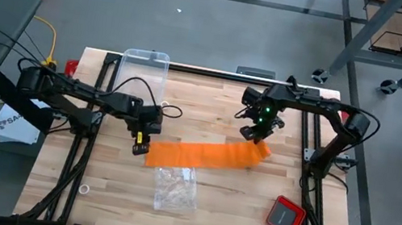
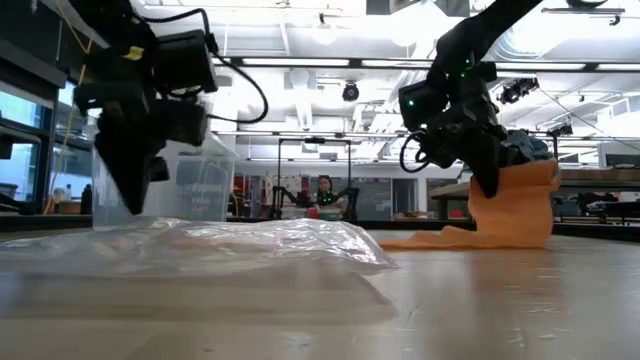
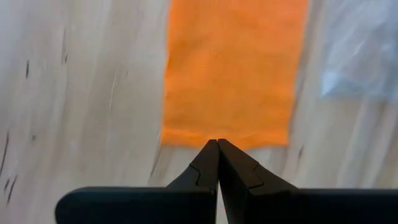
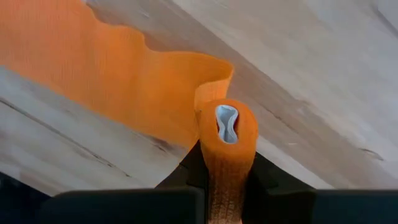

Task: Roll bandage
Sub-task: Roll the orange bandage

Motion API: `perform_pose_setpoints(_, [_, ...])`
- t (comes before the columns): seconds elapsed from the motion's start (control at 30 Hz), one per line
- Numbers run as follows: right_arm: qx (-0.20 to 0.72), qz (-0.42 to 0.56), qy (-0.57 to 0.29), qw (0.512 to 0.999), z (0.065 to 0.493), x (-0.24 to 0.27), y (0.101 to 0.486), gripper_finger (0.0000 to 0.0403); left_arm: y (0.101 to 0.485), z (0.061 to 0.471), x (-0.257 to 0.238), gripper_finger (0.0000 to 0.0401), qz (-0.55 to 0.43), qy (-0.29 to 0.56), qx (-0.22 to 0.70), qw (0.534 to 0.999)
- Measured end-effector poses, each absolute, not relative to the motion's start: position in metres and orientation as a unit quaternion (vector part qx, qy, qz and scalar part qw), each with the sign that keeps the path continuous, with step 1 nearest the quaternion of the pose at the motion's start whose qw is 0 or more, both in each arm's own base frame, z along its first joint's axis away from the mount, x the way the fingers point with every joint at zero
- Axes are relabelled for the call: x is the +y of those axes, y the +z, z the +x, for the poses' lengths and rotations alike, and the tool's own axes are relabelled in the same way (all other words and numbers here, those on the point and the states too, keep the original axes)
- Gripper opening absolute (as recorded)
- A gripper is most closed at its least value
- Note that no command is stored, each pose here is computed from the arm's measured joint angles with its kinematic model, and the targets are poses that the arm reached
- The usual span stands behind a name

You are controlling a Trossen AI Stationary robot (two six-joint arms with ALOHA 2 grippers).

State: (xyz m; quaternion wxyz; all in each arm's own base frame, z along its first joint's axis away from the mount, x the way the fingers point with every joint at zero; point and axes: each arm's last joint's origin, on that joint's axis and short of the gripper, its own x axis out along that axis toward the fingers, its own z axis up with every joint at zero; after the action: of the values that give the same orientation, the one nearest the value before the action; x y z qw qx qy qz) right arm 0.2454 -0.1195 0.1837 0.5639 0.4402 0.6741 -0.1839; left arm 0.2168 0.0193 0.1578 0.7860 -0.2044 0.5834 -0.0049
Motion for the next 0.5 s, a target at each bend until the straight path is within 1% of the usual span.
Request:
perform_pose_setpoints(0.1, [0.674, 0.442, -0.188, 0.562, 0.247, -0.117, 0.184, 0.003, 0.158, 0.224, 0.016, 0.0, -0.198, -0.017, 0.559, 0.805])
perform_pose_setpoints(0.23, [0.676, 0.445, -0.195, 0.554, 0.244, -0.112, 0.19, 0.003, 0.146, 0.227, 0.011, 0.0, -0.238, -0.003, 0.583, 0.777])
perform_pose_setpoints(0.4, [0.667, 0.448, -0.201, 0.56, 0.24, -0.11, 0.199, 0.003, 0.139, 0.237, -0.001, 0.0, -0.24, -0.005, 0.572, 0.784])
perform_pose_setpoints(0.5, [0.662, 0.453, -0.21, 0.56, 0.239, -0.11, 0.202, 0.003, 0.129, 0.238, -0.004, 0.0, -0.233, 0.003, 0.594, 0.77])
